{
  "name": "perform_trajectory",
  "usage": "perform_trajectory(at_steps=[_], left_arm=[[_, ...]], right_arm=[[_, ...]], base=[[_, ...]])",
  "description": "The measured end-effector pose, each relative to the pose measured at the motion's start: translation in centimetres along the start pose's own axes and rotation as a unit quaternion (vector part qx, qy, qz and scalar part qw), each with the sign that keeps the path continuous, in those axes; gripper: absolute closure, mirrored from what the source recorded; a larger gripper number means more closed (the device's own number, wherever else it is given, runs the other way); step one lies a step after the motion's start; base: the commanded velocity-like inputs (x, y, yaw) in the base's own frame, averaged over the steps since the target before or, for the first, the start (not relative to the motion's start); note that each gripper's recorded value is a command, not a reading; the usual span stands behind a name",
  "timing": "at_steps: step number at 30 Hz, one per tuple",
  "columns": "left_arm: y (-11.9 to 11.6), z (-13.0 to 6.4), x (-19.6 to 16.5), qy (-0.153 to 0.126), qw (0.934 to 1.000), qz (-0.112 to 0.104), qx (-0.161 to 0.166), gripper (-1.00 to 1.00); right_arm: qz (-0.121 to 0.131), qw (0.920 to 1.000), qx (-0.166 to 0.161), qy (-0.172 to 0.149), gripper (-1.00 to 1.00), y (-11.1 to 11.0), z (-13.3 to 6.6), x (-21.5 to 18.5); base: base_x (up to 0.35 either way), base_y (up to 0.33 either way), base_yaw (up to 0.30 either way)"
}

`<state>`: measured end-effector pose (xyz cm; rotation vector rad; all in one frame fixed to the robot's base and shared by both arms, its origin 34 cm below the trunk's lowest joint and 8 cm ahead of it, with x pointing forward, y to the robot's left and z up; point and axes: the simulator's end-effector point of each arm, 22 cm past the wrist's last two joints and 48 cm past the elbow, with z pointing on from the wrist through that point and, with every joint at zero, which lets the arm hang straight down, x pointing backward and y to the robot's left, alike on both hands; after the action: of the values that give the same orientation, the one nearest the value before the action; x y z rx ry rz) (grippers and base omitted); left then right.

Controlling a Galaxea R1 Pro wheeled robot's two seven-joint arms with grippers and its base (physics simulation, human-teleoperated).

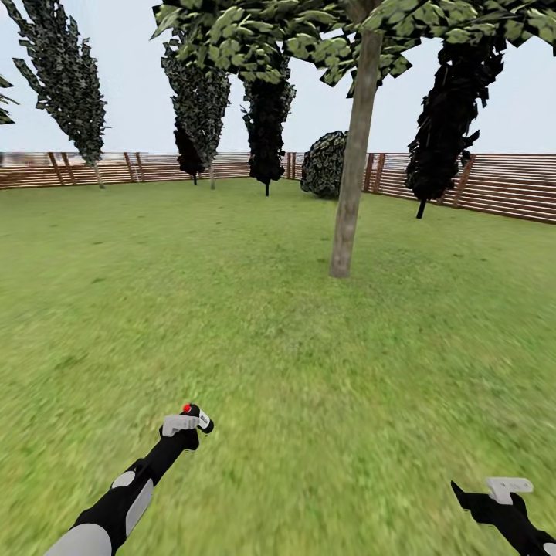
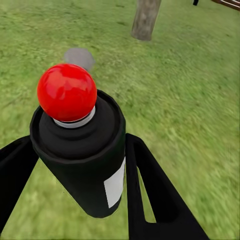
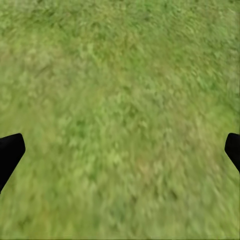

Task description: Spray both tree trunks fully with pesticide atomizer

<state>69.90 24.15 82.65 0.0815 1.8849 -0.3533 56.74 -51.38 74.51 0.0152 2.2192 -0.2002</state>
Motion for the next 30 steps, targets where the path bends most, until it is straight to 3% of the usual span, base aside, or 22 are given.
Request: perform_trajectory(at_steps=[12, 24, 30], left_arm=[[0.0, 0.0, 0.0, 0.0, 1.0, 0.0, 0.0, 1.0], [0.0, 0.0, 0.01, 0.0, 1.0, 0.0, 0.0, 1.0], [0.0, 0.0, 0.0, 0.0, 1.0, 0.0, 0.0, 1.0]], right_arm=[[0.0, 1.0, 0.0, 0.0, -1.0, 0.0, 0.0, 0.0], [0.0, 1.0, 0.0, 0.0, -1.0, 0.0, 0.0, 0.0], [0.0, 1.0, 0.0, 0.0, -1.0, 0.0, 0.0, 0.0]], base=[[0.343, -0.001, -0.016], [0.344, 0.0, -0.226], [0.344, 0.0, -0.082]])
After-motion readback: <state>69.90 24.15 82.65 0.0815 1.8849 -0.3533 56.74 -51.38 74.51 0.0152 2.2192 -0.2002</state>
